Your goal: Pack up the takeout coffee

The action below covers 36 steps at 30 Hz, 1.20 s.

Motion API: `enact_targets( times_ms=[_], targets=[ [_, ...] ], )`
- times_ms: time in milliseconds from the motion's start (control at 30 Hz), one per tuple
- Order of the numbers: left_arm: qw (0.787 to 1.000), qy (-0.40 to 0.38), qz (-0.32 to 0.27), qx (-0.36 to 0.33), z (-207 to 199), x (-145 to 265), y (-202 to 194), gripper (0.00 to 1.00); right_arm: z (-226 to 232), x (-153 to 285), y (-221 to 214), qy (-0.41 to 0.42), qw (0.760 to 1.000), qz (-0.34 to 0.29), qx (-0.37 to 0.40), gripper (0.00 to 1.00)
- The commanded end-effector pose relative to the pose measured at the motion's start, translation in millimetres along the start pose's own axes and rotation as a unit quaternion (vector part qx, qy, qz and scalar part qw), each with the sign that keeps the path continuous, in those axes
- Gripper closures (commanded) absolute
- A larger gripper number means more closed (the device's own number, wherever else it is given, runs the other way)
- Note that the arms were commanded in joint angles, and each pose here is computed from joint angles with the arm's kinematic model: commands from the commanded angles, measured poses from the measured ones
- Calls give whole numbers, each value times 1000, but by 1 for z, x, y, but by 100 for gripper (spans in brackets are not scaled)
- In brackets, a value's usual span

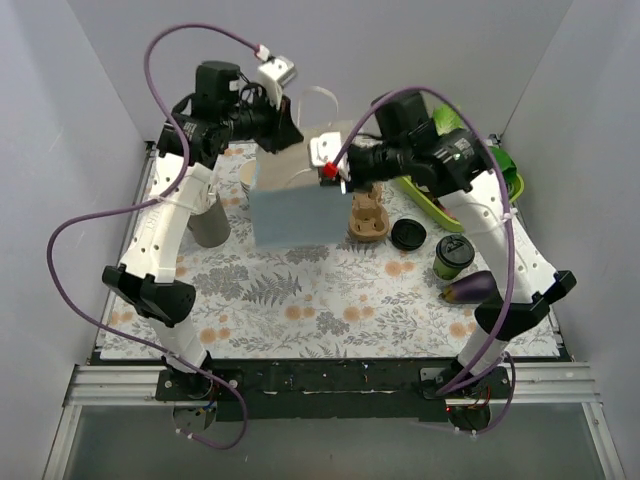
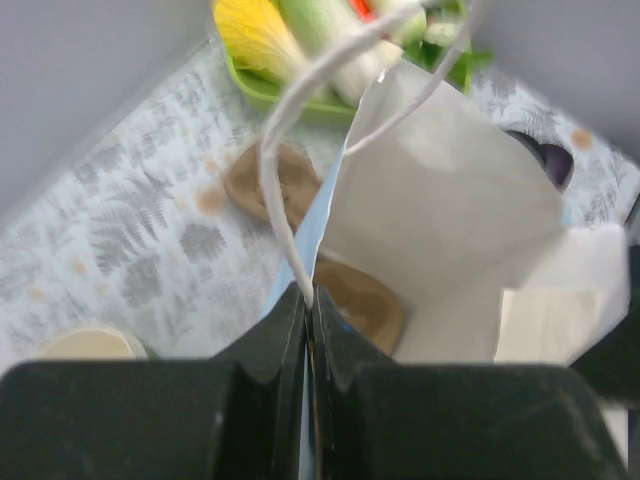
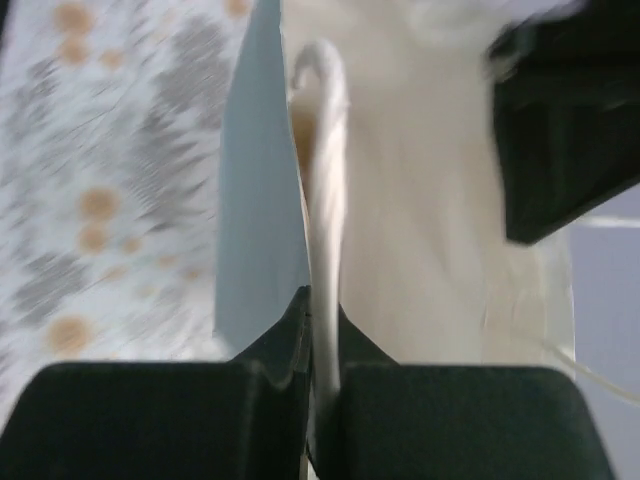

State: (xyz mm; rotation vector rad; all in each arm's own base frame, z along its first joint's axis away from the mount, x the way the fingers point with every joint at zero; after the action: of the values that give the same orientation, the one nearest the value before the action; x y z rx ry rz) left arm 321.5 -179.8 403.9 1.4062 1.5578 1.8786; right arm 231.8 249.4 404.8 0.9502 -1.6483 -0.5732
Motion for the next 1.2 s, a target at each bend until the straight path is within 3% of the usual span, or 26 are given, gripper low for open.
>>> enact_targets(
  times_ms=[0,33,67,100,133,167,367,467,500,567,600,667,700,733,900,1167],
  targets=[
    [999,7,-42,-28,-14,35,21,100,-2,23,18,7,1000,-28,-4,99],
    [999,-3,-40,-19,-18,30,3,100,6,12,6,24,999,-27,-29,99],
    [1000,-8,-18,6,-11,-3,-47,100,35,-5,-29,57,996,-6,-62,99],
    [998,2,-66,-22,-29,24,-45,100,30,-12,-27,21,999,-38,-31,99],
    [997,3,-70,-24,-30,21,-58,100,40,-19,-33,15,999,-44,-22,99],
    [997,9,-67,-23,-30,16,-69,100,49,-11,-36,-9,999,-48,-5,99],
    [999,13,-47,-16,-31,13,-87,100,71,-30,-70,23,999,0,-34,99],
    [999,3,-41,-17,-36,14,-97,100,79,-29,-75,35,999,4,-25,85],
    [999,0,-41,-19,-37,15,-99,100,82,-29,-77,40,999,6,-16,73],
    [998,-1,-53,-39,-39,20,-93,100,90,-26,-78,56,998,22,-10,64],
    [997,3,-59,-47,-39,24,-89,100,92,-22,-75,56,998,23,-8,45],
    [992,16,-89,-89,-40,35,-69,100,93,-7,-67,32,999,20,-3,30],
    [989,22,-100,-106,-40,39,-61,100,92,-1,-64,18,1000,17,0,16],
    [986,31,-108,-120,-39,42,-55,100,88,6,-61,-14,1000,20,-7,11],
    [973,57,-114,-191,-33,48,-45,100,78,58,-28,-189,978,-79,40,5],
    [980,-63,-41,-185,-74,21,-133,100,91,68,-74,-293,956,-23,8,5]
  ],
)
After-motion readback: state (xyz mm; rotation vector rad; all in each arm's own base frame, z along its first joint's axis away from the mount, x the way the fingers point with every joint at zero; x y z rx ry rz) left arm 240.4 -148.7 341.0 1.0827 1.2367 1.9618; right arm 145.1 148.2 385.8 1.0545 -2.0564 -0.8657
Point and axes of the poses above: each gripper's point midway between its finger pads, its own x axis back along the fingers, its own z axis along the line the jaws close on, y = z × x, the point moved 8 cm from there along x, back along the fingers, and after that the axes turned 7 degrees about -x, right-handed, at the moved point
